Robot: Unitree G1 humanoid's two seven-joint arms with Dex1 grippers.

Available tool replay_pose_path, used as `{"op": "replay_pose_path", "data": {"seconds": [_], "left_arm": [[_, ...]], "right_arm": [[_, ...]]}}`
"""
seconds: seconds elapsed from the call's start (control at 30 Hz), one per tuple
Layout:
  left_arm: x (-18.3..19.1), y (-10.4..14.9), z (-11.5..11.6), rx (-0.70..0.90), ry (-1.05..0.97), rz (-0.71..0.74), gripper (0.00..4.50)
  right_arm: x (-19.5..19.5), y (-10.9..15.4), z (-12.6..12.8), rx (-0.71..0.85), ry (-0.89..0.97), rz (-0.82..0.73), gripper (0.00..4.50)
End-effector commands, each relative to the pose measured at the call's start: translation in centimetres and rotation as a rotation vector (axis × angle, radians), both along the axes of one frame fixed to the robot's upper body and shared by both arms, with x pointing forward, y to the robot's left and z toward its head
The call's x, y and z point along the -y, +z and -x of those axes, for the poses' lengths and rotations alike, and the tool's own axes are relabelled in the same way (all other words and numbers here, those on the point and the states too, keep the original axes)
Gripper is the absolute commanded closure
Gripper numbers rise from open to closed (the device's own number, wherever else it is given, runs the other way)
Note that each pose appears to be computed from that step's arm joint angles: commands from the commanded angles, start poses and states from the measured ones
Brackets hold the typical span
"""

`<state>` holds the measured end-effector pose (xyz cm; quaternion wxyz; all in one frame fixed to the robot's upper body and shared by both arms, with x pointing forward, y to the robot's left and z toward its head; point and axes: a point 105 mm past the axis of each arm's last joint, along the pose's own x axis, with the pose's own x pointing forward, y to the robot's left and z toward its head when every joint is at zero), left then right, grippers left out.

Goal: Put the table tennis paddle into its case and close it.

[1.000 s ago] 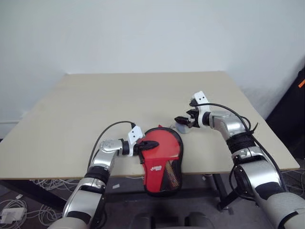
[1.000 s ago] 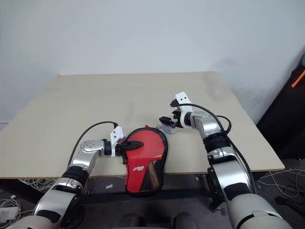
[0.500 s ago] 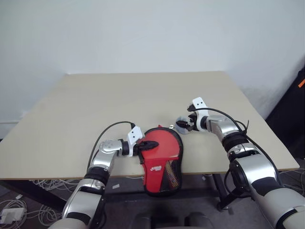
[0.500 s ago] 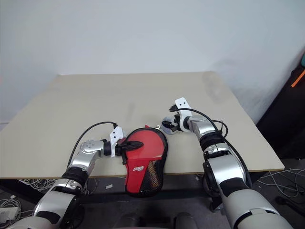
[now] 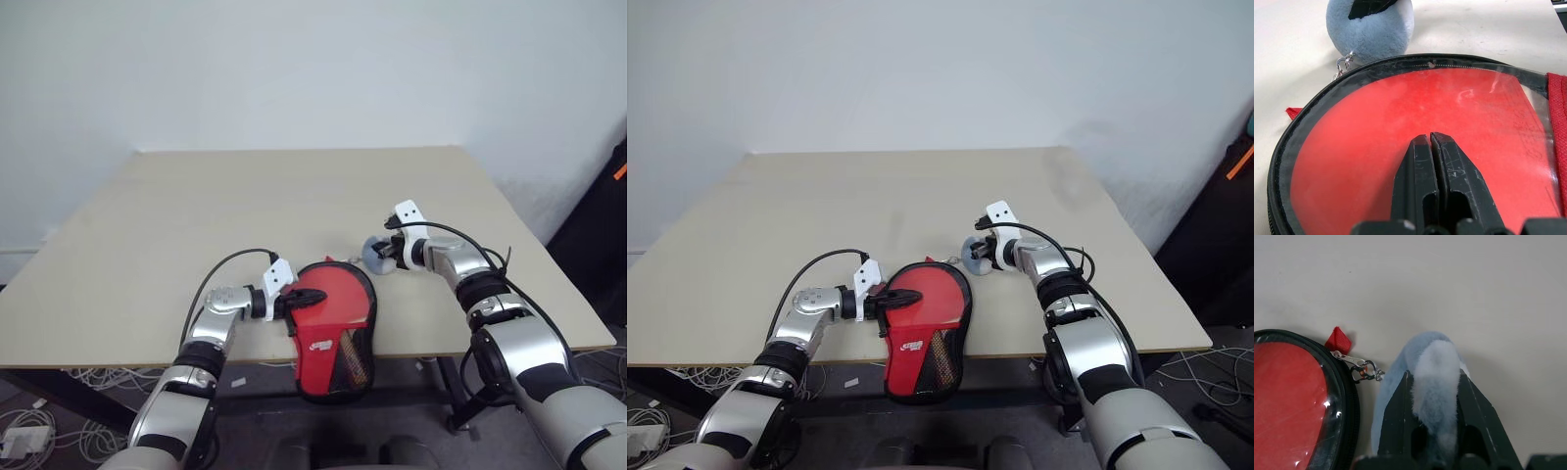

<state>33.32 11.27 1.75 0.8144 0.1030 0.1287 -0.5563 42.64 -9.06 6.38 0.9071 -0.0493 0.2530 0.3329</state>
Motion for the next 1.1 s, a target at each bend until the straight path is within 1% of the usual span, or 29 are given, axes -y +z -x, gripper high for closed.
{"op": "replay_pose_path", "data": {"seconds": [0.03, 0.17, 0.4, 0.6, 0.73, 0.9, 1.1], "left_arm": [[-0.8, -4.6, 2.5, -0.177, 0.000, -0.106, 4.50], [-0.8, -4.7, 2.5, -0.177, 0.000, -0.107, 4.50], [-0.7, -4.6, 2.5, -0.177, -0.007, -0.108, 4.50], [-0.5, -4.6, 2.5, -0.176, -0.022, -0.112, 4.50], [-0.3, -4.6, 2.5, -0.179, -0.027, -0.111, 4.50], [-0.1, -4.7, 2.4, -0.183, -0.028, -0.110, 4.50], [0.0, -4.5, 2.2, -0.184, -0.031, -0.109, 4.50]], "right_arm": [[-0.2, 1.4, -0.6, 0.036, 0.002, 0.019, 4.35], [-0.2, 1.5, -0.7, 0.042, 0.003, 0.025, 4.36], [0.3, 2.8, -1.3, 0.127, 0.011, 0.090, 4.36], [2.1, 3.0, -0.8, 0.146, 0.062, 0.151, 4.36], [3.9, 2.5, 0.3, 0.137, 0.093, 0.184, 4.36], [5.4, 2.8, 1.8, 0.136, 0.126, 0.198, 4.36], [7.5, 3.5, 4.6, 0.121, 0.167, 0.215, 4.36]]}}
